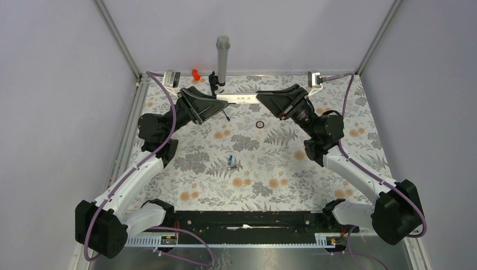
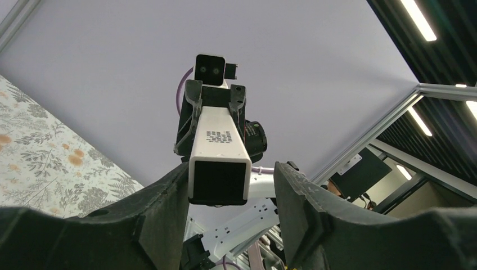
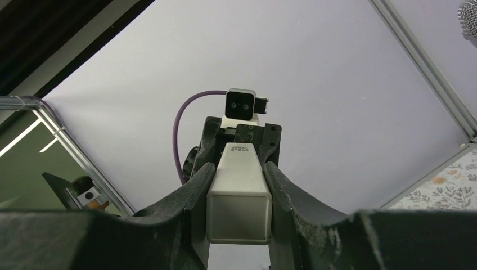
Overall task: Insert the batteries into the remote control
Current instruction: Adjust the remote control.
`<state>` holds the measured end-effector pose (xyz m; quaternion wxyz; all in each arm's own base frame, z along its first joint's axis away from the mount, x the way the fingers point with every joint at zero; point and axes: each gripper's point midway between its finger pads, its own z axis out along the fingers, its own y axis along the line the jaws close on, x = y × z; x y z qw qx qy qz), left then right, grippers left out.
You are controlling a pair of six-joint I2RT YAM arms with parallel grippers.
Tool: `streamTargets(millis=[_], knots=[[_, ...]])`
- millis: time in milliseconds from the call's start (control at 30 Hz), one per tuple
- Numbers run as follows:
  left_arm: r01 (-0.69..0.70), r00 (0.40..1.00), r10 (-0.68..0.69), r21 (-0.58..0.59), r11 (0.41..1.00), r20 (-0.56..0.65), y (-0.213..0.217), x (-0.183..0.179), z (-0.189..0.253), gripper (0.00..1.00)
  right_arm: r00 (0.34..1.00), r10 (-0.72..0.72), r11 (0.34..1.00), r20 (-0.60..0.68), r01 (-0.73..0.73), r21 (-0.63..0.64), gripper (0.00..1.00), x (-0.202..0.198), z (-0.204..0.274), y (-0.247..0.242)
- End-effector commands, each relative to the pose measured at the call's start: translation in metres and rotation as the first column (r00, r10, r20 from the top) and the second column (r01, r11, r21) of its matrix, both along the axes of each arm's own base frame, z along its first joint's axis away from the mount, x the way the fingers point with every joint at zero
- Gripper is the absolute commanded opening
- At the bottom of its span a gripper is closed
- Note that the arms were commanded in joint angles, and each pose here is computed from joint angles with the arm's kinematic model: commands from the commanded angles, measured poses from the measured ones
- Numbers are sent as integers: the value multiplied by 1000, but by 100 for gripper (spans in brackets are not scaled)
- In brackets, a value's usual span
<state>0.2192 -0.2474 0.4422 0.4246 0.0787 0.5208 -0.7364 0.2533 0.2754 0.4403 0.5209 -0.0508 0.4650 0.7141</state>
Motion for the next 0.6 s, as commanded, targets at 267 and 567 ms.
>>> streamTargets(millis=[267, 567], knots=[[-31, 996, 33, -32, 999, 79, -4, -1, 18, 47, 999, 4, 998, 53, -7, 59, 0, -7, 22, -5], [-57, 996, 60, -43, 997, 63, -3, 6, 19, 51, 998, 15, 999, 60, -17, 40, 0, -9, 18, -2]])
